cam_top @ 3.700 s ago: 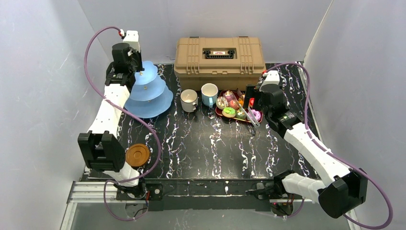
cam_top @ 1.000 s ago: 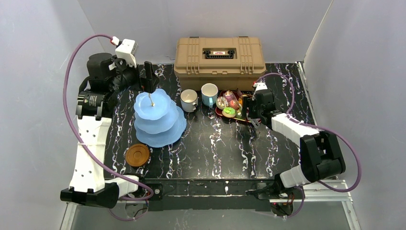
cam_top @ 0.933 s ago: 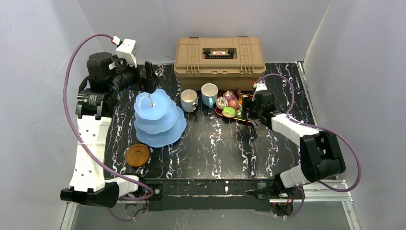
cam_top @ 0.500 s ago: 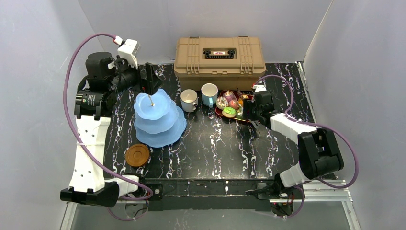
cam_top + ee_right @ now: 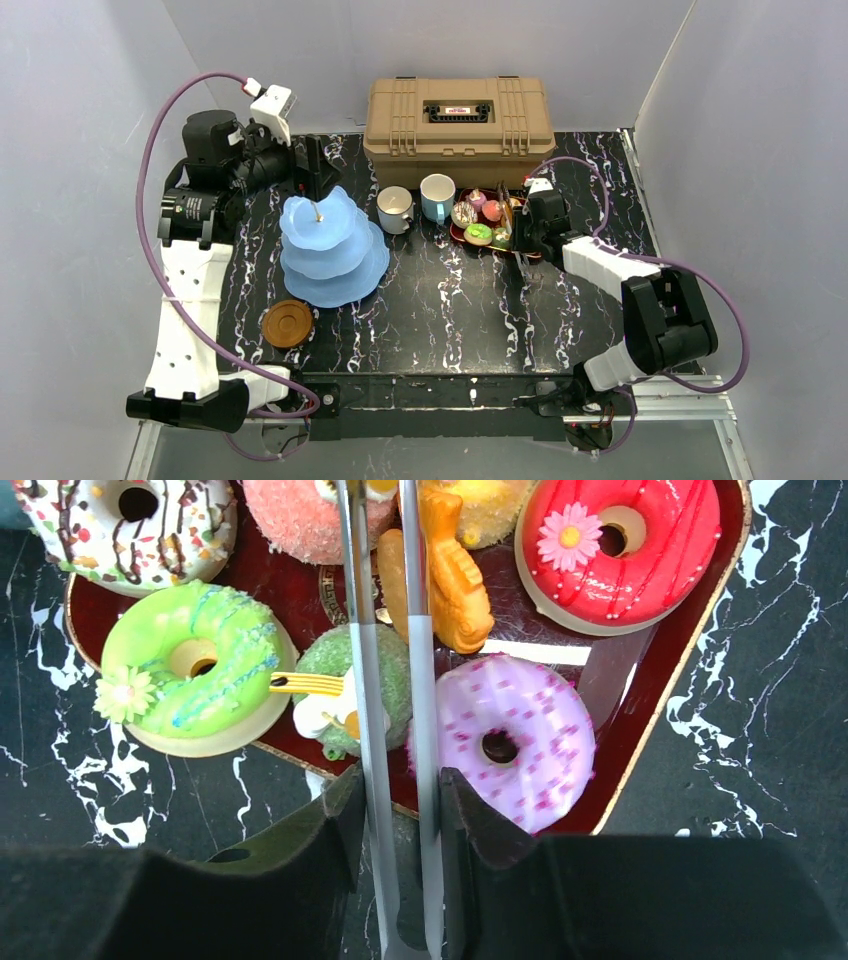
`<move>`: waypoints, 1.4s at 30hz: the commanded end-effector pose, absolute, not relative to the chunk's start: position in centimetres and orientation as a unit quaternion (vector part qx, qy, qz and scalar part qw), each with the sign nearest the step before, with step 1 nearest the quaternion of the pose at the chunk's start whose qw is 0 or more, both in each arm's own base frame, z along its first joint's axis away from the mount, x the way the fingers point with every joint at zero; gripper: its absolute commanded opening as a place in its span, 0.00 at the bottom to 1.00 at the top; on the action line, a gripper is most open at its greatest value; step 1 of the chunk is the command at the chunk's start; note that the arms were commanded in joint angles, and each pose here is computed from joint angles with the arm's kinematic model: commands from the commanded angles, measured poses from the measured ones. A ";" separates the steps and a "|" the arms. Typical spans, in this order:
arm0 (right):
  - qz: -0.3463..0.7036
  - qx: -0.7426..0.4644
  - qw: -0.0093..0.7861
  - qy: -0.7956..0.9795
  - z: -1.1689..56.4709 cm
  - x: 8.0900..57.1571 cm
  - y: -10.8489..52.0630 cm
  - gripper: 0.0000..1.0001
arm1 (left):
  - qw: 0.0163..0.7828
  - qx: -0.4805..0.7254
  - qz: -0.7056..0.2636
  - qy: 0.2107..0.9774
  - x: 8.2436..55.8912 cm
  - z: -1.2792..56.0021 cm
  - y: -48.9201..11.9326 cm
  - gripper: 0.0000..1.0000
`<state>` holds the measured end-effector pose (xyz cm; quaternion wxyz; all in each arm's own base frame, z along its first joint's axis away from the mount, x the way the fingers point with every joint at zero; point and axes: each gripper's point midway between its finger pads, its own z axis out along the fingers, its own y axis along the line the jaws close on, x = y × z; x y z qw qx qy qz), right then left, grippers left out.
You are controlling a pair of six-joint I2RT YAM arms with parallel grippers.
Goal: Serve the afternoon tea
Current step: Pick up the clamp from the tray.
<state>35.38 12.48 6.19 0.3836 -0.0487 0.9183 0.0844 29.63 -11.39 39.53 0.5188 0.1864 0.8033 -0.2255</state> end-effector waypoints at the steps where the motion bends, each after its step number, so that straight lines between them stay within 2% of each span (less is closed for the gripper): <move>1: 0.091 -0.050 0.420 0.901 9.1 36.3 13.2 0.36 | 0.512 0.207 -0.242 0.798 28.7 39.3 -12.1 0.83; 8: 0.075 -0.063 0.441 0.892 12.1 36.0 13.7 0.35 | 0.512 0.213 -0.239 0.797 28.5 39.1 -12.0 0.83; 16: 0.079 -0.070 0.448 0.888 15.5 34.6 13.7 0.28 | 0.508 0.216 -0.243 0.797 28.4 38.8 -12.2 0.83; 18: 0.084 -0.075 0.441 0.891 15.9 33.9 13.8 0.24 | 0.506 0.222 -0.249 0.795 28.2 38.7 -12.4 0.83; 25: 0.105 -0.088 0.426 0.895 17.5 32.0 14.3 0.21 | 0.498 0.315 -0.273 0.761 26.3 36.7 -14.3 0.85; 28: 0.118 -0.092 0.427 0.892 18.8 31.5 14.6 0.20 | 0.510 0.398 -0.263 0.716 24.9 35.5 -15.8 0.86; 35: 0.168 -0.098 0.425 0.884 22.2 29.6 15.6 0.18 | 0.547 0.610 -0.181 0.544 22.5 32.5 -21.2 0.87; 42: 0.214 -0.108 0.415 0.878 24.3 27.2 16.4 0.16 | 0.594 0.686 -0.108 0.406 23.7 31.1 -28.3 0.87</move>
